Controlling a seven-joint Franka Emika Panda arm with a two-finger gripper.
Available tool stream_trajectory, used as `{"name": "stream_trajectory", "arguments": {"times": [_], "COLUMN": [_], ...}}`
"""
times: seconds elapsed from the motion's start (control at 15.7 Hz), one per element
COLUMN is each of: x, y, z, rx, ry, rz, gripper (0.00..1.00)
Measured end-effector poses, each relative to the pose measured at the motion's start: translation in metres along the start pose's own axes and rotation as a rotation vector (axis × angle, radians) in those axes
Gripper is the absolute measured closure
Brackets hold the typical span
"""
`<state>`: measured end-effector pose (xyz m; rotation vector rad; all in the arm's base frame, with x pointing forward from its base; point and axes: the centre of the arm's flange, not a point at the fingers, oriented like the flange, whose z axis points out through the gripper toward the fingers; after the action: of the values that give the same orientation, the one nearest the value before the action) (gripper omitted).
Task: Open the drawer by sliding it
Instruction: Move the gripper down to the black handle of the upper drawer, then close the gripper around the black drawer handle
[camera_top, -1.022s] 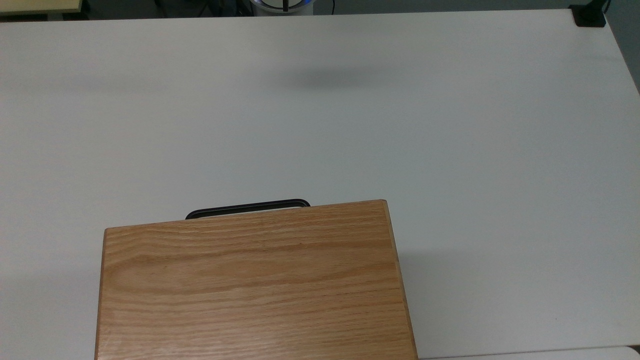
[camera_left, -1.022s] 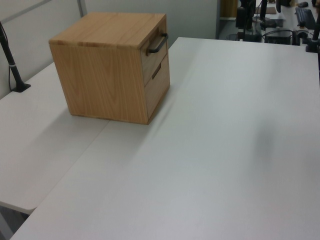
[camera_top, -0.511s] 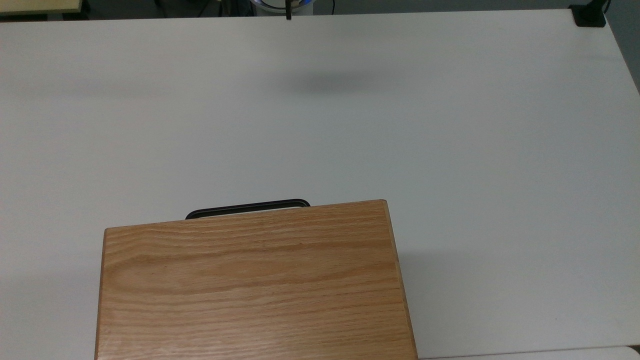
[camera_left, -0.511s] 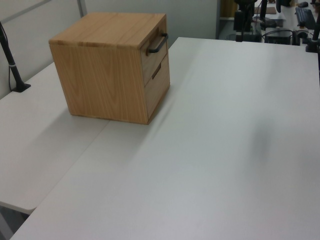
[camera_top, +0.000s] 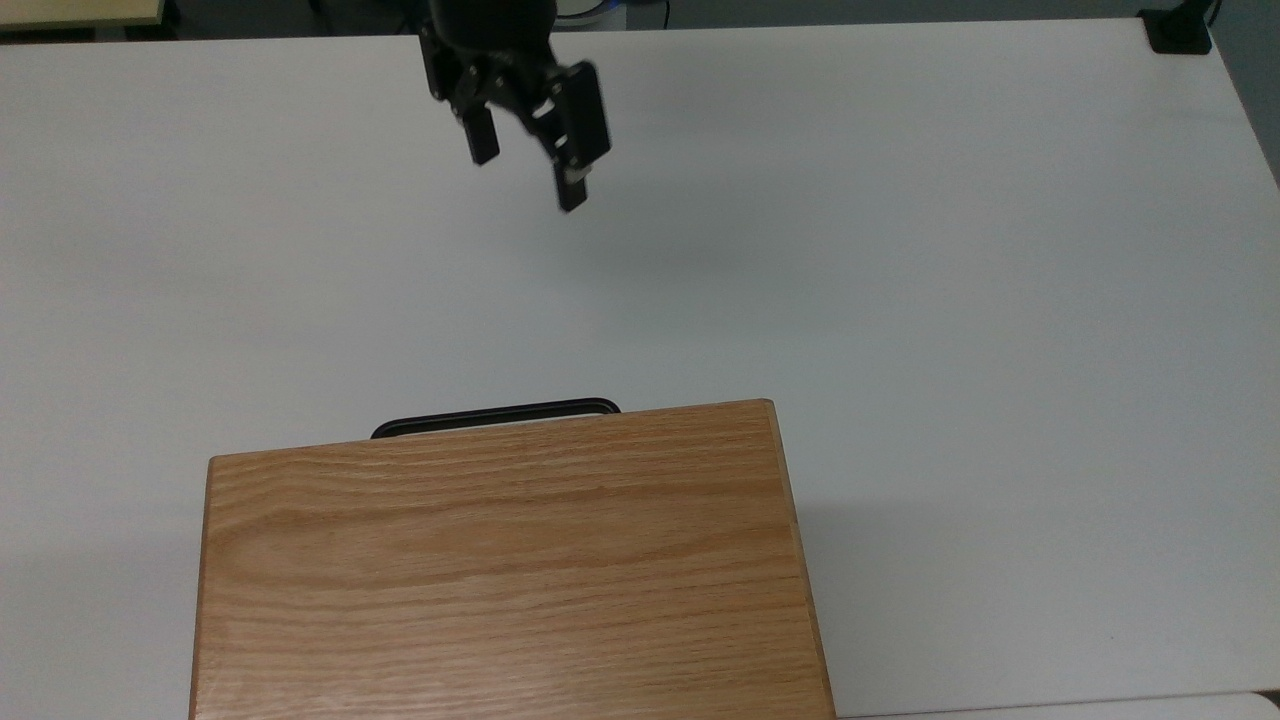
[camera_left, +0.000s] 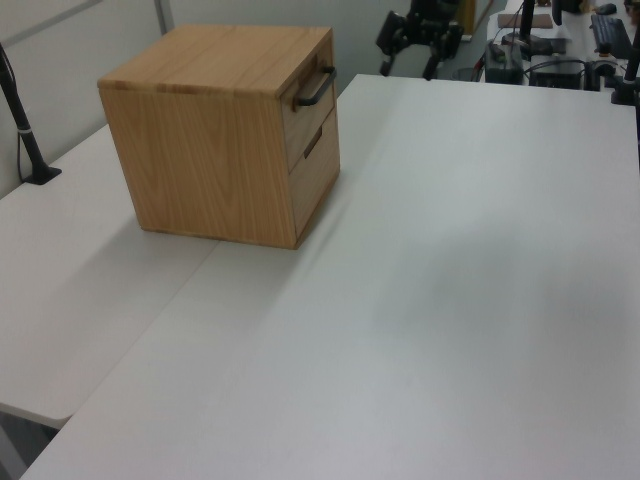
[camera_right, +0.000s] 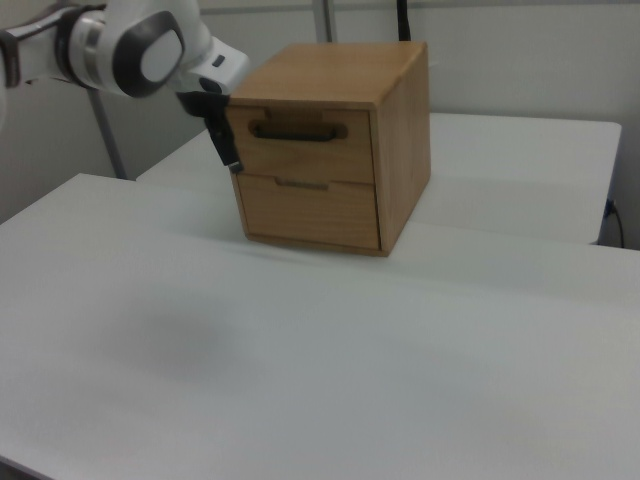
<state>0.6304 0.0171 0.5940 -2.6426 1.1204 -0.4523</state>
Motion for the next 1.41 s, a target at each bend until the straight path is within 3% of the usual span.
{"name": "stream_trajectory", "arguments": {"times": [0.26, 0.38, 0.83, 0.89, 1.02, 1.15, 1.21, 1.28, 1.41], "x": [0.028, 0.034, 0.054, 0.057, 0.060, 0.062, 0.062, 0.062, 0.063], "y": [-0.008, -0.010, -0.021, -0.023, -0.025, -0.026, -0.026, -0.026, -0.026], "z": [0.022, 0.043, 0.087, 0.092, 0.099, 0.102, 0.102, 0.101, 0.101], "rx": [0.153, 0.187, 0.279, 0.299, 0.331, 0.339, 0.341, 0.342, 0.343], "ry": [0.113, 0.128, 0.180, 0.191, 0.210, 0.215, 0.215, 0.216, 0.217], "rz": [0.404, 0.492, 0.550, 0.557, 0.562, 0.564, 0.565, 0.564, 0.565], "gripper": [0.04, 0.07, 0.16, 0.24, 0.26, 0.37, 0.37, 0.44, 0.67]}}
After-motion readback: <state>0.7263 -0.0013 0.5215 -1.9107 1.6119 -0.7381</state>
